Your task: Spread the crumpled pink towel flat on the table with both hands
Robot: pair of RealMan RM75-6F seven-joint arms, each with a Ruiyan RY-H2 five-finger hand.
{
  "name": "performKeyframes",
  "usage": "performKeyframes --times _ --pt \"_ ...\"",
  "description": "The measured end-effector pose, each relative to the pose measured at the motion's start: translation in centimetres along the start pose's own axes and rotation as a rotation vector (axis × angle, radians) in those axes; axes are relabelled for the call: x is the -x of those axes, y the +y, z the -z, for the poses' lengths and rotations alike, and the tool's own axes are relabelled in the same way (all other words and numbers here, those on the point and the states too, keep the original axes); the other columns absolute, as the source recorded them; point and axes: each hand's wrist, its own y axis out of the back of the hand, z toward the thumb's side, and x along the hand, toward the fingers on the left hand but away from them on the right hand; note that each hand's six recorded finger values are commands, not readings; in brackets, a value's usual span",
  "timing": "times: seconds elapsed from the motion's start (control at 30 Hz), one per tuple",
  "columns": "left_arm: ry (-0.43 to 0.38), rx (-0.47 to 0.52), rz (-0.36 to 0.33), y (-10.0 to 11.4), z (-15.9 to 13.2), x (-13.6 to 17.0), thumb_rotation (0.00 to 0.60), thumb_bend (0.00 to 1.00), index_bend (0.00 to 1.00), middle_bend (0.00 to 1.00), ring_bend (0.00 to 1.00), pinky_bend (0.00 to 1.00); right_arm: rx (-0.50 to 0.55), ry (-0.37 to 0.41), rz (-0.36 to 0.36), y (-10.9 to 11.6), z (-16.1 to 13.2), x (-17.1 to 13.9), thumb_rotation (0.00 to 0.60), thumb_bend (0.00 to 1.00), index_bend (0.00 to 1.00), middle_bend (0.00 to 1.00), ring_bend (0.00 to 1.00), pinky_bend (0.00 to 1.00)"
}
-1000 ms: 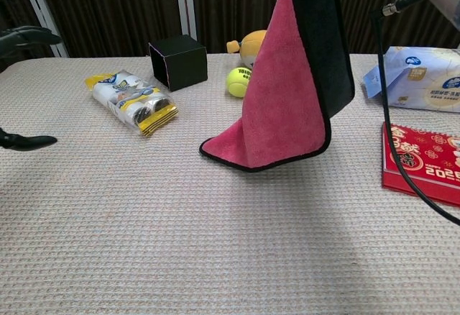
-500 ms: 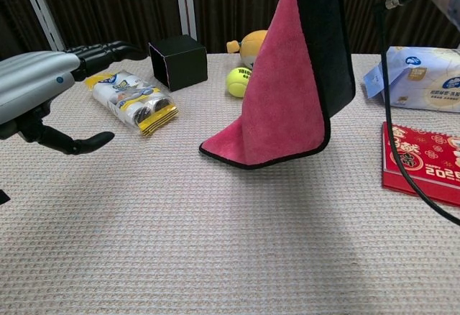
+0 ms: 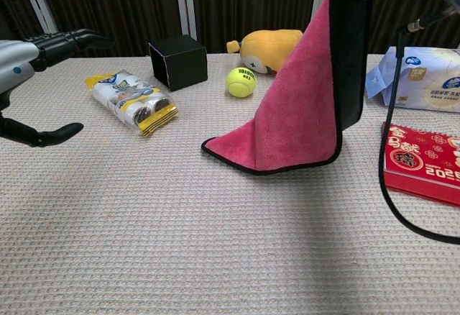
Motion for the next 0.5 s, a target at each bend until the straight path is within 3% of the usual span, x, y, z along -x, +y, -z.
performKeyframes --times 0.13,0.37,0.5 --pt "0.011 -0.002 0.004 0.0 0.5 0.3 0.6 0.32 0.03 0.0 0.0 0.0 0.113 -0.093 -0.078 -0.1 0.7 0.1 0.6 0.6 0.76 1.0 1.0 0.97" --pt "0.018 -0.006 0.01 -0.3 0.9 0.6 0.6 0.32 0.03 0.0 0.0 0.0 0.281 -0.139 -0.163 0.2 0.1 -0.5 0.6 0.6 0.76 1.0 1.0 0.97" --pt "0.025 0.001 0.003 -0.2 1.0 0.6 0.6 0.29 0.04 0.0 0.0 0.0 0.436 -0.168 -0.244 0.5 -0.3 -1.1 0.6 0.61 0.76 1.0 1.0 0.97"
